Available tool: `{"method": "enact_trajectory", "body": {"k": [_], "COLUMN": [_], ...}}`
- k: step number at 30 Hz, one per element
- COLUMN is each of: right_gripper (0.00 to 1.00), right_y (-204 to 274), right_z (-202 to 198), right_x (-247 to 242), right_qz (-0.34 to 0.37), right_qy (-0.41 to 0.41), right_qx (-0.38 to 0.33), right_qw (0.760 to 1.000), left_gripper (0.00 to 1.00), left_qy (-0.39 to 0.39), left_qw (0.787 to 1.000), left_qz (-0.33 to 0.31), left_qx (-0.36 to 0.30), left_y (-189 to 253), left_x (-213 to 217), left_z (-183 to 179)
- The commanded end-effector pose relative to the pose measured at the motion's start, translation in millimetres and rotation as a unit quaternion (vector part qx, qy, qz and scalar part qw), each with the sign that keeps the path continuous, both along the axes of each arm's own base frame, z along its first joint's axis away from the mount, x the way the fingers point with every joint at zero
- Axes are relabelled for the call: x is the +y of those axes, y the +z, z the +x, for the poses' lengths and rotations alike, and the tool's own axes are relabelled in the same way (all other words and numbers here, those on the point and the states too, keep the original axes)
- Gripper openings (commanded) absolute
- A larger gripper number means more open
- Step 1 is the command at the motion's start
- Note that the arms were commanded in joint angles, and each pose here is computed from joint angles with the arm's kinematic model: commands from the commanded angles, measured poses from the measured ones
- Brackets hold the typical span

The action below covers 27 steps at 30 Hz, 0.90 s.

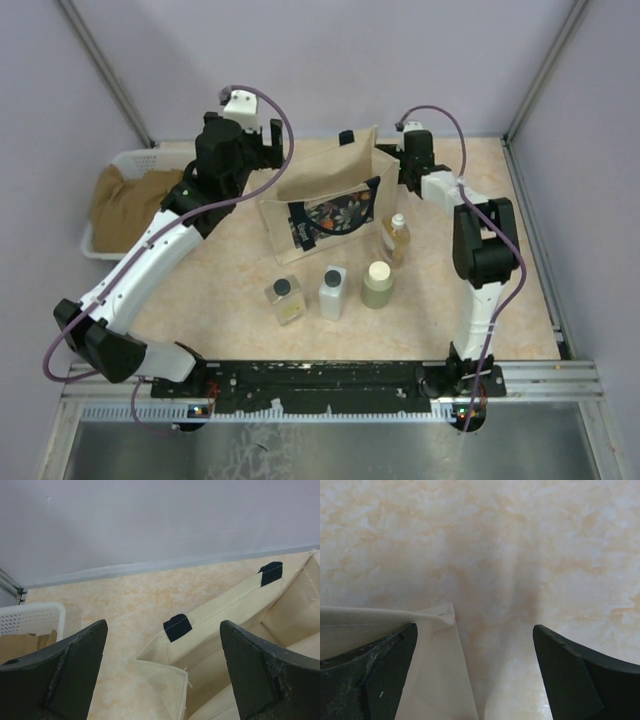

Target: Place the personal care products into the canvas bag

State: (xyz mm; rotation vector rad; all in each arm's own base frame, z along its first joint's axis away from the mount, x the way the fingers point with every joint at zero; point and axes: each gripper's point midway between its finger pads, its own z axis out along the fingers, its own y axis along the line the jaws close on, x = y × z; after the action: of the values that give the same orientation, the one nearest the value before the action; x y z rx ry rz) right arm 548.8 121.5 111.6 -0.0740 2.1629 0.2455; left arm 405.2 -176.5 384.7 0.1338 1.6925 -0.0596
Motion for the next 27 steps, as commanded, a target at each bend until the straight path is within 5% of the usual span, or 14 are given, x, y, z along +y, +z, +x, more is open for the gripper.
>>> {"method": "enact_trajectory", "body": {"k": [1,13,20,27], "right_gripper": [0.99,0.99,0.99,0.99], "right_y": [16,88,140,150], "right_z": [-6,17,-51,-134], "right_x": [-2,-83,-101,-77], "right_qz": [-0.013,-0.097,-0.113,-0.111], "right_qy": [-0.002,-0.122,-0.129,-0.081], "right_qx": [-0.018,-0.004,0.031,0.055], "right_qw": [1.0,0.988,0.985,0.989], "left_gripper": [1.0,1.0,0.99,0.99], "left_qy": [0.011,-0.008,-0.02,-0.128], "left_qw": [1.0,1.0,0.999,0.991], "left_qz": [0.001,-0.019,0.031,0.039], "left_qx": [-0.012,0.002,0.037,-0.001], "left_y": [6,-11,-36,-39], "left_x": [11,31,37,8], "left_z": [-4,20,66,78]}}
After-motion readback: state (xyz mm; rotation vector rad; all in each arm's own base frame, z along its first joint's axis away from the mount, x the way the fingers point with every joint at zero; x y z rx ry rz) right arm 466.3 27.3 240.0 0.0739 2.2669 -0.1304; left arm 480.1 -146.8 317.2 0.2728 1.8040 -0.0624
